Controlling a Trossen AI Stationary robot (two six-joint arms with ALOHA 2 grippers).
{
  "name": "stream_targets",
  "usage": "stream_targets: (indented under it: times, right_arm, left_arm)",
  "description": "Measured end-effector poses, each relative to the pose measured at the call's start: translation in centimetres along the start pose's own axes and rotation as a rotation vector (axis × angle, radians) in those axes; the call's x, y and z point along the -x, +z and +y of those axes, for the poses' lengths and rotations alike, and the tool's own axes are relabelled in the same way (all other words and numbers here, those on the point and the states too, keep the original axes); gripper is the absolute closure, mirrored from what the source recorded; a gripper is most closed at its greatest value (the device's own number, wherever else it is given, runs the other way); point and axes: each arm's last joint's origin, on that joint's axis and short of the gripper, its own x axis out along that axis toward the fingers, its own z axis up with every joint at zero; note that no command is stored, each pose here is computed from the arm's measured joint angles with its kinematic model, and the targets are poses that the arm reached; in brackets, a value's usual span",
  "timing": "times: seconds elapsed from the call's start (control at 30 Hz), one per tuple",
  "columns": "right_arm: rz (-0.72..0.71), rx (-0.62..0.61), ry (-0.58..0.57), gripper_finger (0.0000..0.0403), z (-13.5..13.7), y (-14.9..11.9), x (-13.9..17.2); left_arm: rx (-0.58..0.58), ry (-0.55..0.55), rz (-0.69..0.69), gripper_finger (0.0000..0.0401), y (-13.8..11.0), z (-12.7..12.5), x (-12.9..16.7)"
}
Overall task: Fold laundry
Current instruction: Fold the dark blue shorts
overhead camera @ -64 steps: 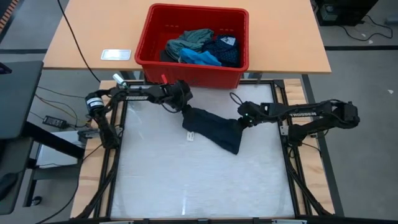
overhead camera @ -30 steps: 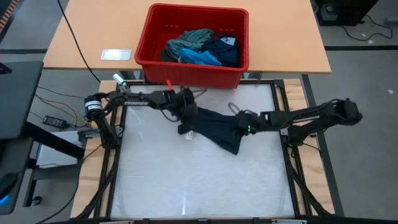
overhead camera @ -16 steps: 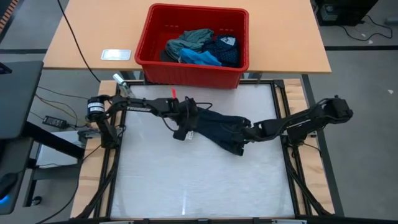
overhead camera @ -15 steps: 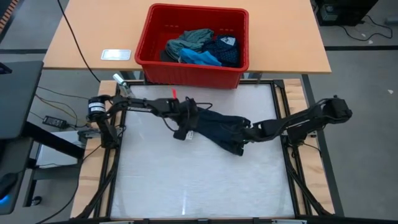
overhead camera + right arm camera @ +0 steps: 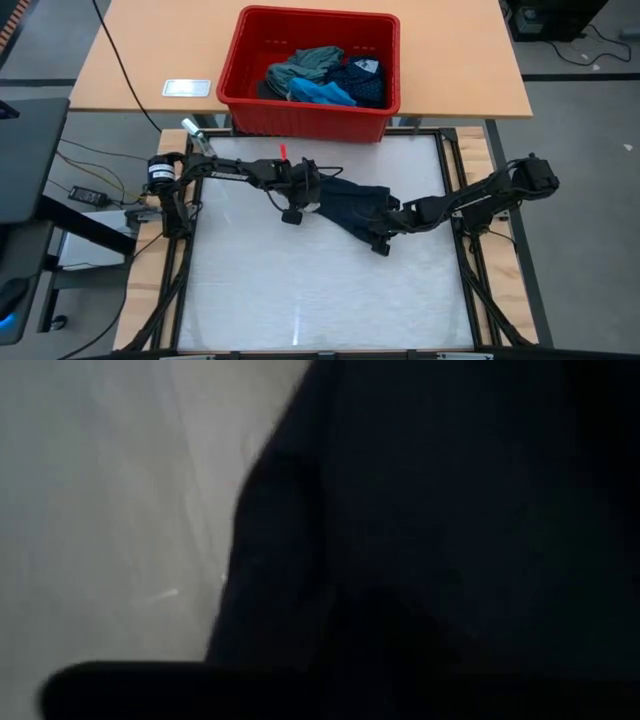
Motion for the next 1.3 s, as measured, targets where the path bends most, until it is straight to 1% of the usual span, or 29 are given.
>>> stream_targets:
  times: [0.1,0.13,0.27,0.37,0.5,0.6,0.7,0.87,0.97,1.03,1.1,1.2,1.3]
  right_arm:
    - [0.042,-0.006,0.015,0.0384,-0.2,-0.2,-0.6]
    - [0.056,-0.008,0.027,0.0392,-0.2,-0.3,-0.7]
    - [0.082,-0.087,0.061,0.0396,-0.2,-0.1,0.0]
    - [0.062,-0.139,0.088,0.0397,0.3,1.0,2.1]
    - [0.019,-0.169,0.131,0.0399,0.8,2.1,4.8]
    - [0.004,-0.209,0.204,0.0400,1.1,2.5,6.1]
    - [0.038,-0.242,0.278,0.0400,1.8,2.2,6.4]
    - [0.055,-0.210,0.383,0.0400,3.7,2.2,5.5]
    - [0.082,-0.184,0.422,0.0399,4.8,2.1,3.8]
    - [0.113,-0.174,0.480,0.0395,5.1,2.1,3.0]
    - [0.111,-0.155,0.523,0.0388,4.7,2.5,2.9]
    - [0.101,-0.165,0.524,0.0366,4.1,2.9,3.1]
    - [0.057,-0.173,0.558,0.0338,3.3,3.5,4.0]
  left_arm:
    - [-0.012,0.006,-0.010,0.0391,0.1,0.1,0.0]
    - [-0.011,0.008,-0.013,0.0391,0.1,0.1,0.0]
    - [-0.007,0.002,0.002,0.0397,0.3,0.4,0.4]
    - [-0.007,0.008,-0.009,0.0398,1.0,0.8,1.6]
    - [-0.003,0.018,-0.047,0.0398,2.1,1.2,3.4]
    - [-0.003,-0.028,-0.066,0.0398,2.7,1.2,4.4]
    - [-0.009,-0.074,-0.060,0.0399,3.1,0.9,5.0]
    - [-0.016,-0.149,-0.015,0.0392,2.8,0.1,5.1]
    - [-0.019,-0.200,-0.006,0.0378,2.7,-0.4,5.1]
    - [-0.021,-0.220,-0.016,0.0364,2.8,-0.5,5.1]
    - [-0.022,-0.223,-0.016,0.0346,2.8,-0.6,5.1]
    - [-0.008,-0.225,-0.008,0.0313,2.7,-0.6,5.1]
    - [0.046,-0.217,0.005,0.0278,2.5,-0.4,5.4]
